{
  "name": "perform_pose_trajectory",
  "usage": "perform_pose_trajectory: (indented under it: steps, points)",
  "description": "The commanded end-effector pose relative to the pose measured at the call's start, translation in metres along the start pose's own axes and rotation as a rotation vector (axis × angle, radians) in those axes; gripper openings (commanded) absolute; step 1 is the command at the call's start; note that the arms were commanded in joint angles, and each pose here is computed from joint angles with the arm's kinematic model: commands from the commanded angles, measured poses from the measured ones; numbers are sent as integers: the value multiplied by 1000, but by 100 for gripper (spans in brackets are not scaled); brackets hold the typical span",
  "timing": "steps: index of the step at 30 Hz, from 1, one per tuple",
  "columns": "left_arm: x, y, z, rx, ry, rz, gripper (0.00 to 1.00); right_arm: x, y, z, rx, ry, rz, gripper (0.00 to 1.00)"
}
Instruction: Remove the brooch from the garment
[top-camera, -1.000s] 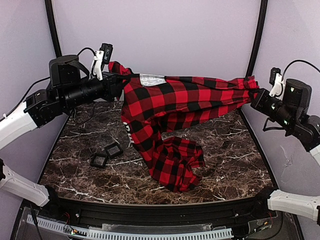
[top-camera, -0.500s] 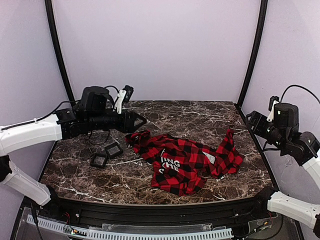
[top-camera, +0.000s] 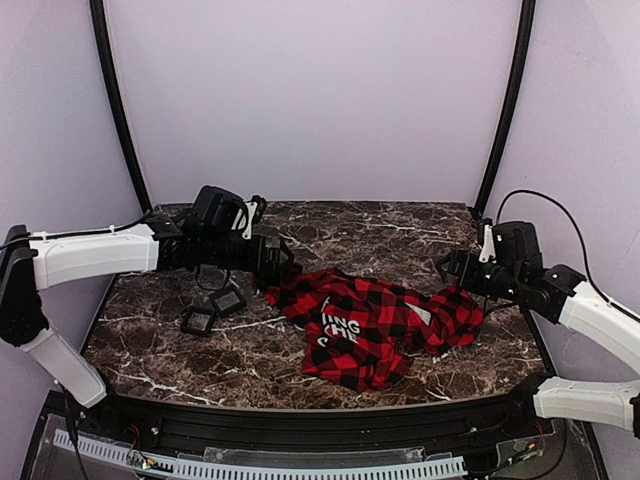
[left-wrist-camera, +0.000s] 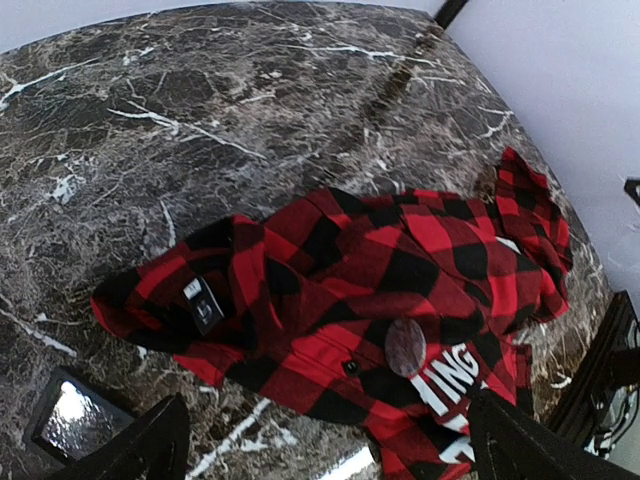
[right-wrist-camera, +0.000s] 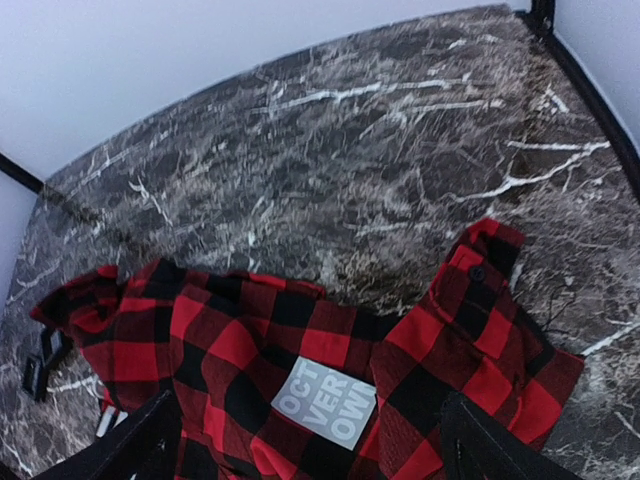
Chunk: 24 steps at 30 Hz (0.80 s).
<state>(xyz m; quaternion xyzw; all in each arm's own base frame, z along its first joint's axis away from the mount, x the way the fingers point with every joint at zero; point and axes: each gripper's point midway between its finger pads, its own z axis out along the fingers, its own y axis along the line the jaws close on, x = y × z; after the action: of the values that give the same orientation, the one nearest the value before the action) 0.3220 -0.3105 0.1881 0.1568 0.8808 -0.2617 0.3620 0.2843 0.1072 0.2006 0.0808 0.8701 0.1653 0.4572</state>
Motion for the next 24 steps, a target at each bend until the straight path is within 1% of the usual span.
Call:
perform_pose_trajectory:
  steps: [1, 7, 11, 16, 17, 18, 19, 20, 21, 22, 23, 24]
  points:
    - [-25, 19, 30, -31, -15, -38, 99, 27, 23, 27, -135, 76, 28, 85]
    - [-31, 45, 80, -177, 49, 29, 99, 72, 30, 59, -166, 217, -15, 78]
    - [-24, 47, 102, -172, 86, 35, 97, 94, 41, 71, -210, 292, -68, 76]
    - [-9, 56, 119, -196, 132, 23, 84, 115, 49, 83, -220, 354, -118, 69]
    - [-8, 57, 119, -204, 133, 22, 83, 118, 49, 85, -219, 362, -125, 68]
    - [-4, 60, 121, -209, 142, 21, 80, 122, 49, 87, -218, 370, -131, 66]
    - [-2, 60, 122, -209, 144, 20, 72, 125, 49, 89, -217, 381, -140, 63]
    - [1, 61, 123, -209, 151, 20, 68, 128, 49, 90, -215, 391, -150, 55]
    - [3, 62, 123, -210, 154, 19, 54, 129, 50, 91, -215, 399, -161, 42]
    - [5, 64, 123, -214, 160, 17, 46, 129, 53, 92, -220, 404, -173, 29]
    - [7, 65, 122, -223, 161, 16, 30, 129, 57, 91, -226, 409, -189, 18]
    - [9, 67, 119, -229, 163, 11, 24, 128, 61, 87, -236, 409, -204, 8]
